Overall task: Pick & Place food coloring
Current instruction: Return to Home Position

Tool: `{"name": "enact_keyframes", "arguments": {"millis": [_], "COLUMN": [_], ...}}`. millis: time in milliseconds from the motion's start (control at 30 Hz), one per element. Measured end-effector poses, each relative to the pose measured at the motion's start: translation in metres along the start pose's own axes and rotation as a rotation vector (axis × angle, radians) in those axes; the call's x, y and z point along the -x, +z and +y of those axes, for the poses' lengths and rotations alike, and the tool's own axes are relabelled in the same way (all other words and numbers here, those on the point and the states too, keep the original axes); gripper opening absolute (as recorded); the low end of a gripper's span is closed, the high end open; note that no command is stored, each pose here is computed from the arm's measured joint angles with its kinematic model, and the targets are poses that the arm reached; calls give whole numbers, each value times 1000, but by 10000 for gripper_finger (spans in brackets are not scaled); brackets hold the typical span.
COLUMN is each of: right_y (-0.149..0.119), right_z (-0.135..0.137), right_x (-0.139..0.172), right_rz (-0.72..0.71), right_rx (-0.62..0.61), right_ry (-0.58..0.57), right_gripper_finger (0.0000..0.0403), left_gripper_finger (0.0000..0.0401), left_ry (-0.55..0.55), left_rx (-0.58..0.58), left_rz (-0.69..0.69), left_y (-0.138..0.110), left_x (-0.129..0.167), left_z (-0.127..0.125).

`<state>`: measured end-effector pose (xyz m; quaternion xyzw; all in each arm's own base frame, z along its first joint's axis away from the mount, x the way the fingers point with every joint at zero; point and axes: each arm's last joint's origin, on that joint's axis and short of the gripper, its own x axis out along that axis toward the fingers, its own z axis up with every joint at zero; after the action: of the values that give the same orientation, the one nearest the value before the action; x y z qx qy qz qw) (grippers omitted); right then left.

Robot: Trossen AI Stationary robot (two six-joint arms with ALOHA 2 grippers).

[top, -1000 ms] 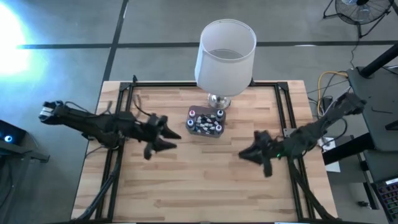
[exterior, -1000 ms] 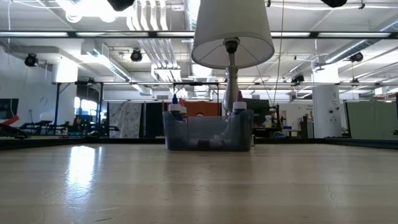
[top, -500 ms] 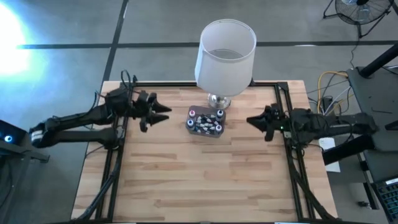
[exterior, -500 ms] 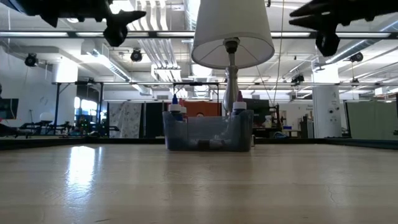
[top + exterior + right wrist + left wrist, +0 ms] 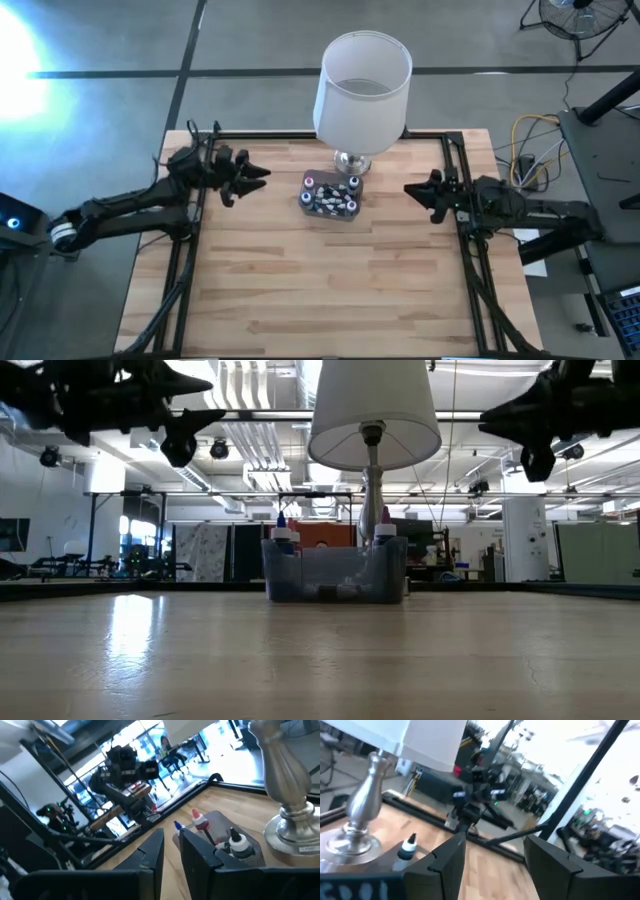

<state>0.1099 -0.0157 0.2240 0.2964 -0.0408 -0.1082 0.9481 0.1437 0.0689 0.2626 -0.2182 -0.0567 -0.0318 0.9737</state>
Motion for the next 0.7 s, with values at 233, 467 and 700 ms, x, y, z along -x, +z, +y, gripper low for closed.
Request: {"name": "enact_keyframes", "arguments": {"millis": [233,467,700], "right_y": [-26,-38,-44], "right_z": [-19,-28,-33], "right_x": [6,13,14], "right_rz": [-50,-75,-29], "right_rx": [-53,-58,-25], "right_ry": [35,52,-12], "right_gripper_finger": [57,57,57], "left_gripper_finger": [179,179,179], "left_ry": [47,90,133], "left_rx": [43,61,128], "left_rz": [-122,-90,-28], "left_y": [-29,-51,-75], "left_x": [12,20,28], "left_z": [11,20,29]}}
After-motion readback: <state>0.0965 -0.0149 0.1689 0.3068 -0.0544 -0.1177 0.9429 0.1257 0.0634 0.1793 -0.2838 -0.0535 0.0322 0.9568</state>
